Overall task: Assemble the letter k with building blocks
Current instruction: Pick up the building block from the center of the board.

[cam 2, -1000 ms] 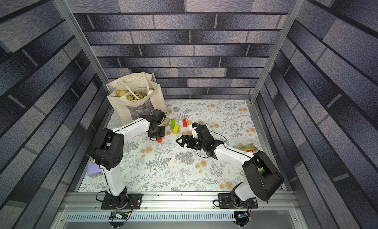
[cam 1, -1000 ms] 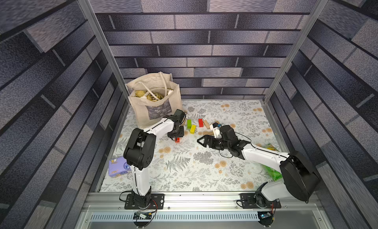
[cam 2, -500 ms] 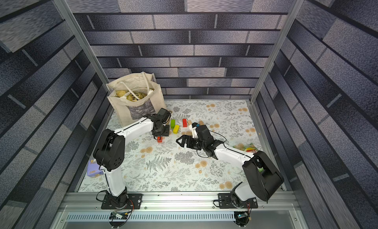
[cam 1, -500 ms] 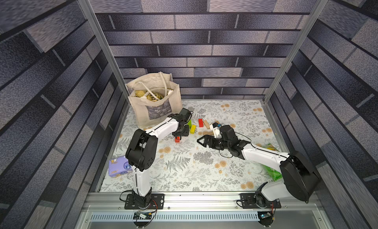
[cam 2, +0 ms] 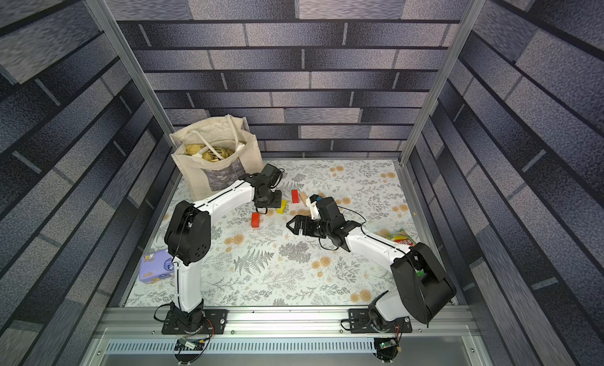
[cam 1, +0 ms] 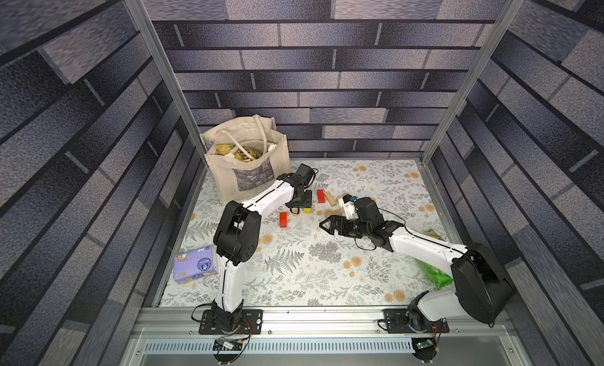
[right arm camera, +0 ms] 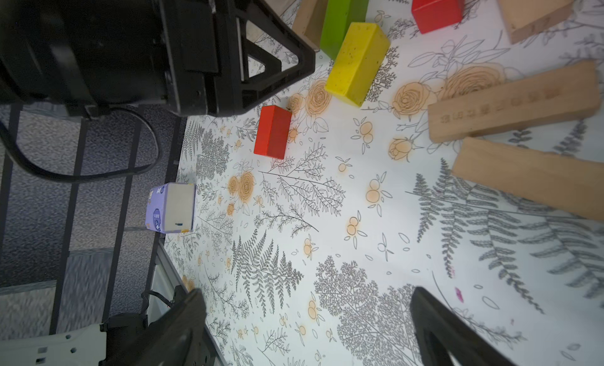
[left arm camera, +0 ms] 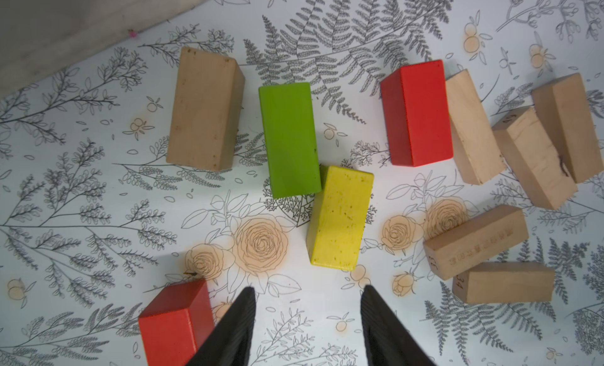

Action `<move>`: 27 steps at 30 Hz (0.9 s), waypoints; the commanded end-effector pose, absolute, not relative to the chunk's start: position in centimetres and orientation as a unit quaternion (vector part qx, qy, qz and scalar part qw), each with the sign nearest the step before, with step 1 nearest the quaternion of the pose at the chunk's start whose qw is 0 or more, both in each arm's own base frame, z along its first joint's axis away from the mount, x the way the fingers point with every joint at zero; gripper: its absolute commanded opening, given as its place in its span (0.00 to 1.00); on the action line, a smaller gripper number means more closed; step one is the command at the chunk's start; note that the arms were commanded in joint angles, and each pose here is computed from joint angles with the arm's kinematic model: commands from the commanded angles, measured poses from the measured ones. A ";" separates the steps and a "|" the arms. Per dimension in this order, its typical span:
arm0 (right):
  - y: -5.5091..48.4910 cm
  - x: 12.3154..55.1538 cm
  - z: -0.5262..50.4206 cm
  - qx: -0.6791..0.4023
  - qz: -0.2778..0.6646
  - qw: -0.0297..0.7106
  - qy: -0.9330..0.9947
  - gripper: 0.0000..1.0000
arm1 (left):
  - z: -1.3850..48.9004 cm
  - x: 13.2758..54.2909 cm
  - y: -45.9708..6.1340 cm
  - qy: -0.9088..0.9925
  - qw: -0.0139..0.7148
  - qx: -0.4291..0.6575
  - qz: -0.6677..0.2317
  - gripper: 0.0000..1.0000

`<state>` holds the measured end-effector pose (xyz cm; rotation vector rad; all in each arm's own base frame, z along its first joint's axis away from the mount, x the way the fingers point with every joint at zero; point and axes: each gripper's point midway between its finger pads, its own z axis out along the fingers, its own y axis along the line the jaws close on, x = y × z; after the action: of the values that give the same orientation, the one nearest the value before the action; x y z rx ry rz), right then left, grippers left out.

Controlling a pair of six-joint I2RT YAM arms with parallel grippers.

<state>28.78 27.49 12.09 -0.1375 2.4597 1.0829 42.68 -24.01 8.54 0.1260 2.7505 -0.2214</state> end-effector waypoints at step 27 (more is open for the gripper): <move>23.7 34.1 11.4 -0.022 0.392 0.213 0.895 1.00 | 6.1 43.8 -26.1 0.984 0.154 0.075 -0.046 0.59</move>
<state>33.96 23.69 11.25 -0.0401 2.4811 1.0816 44.03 -26.24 6.54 0.1711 2.8047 -0.1841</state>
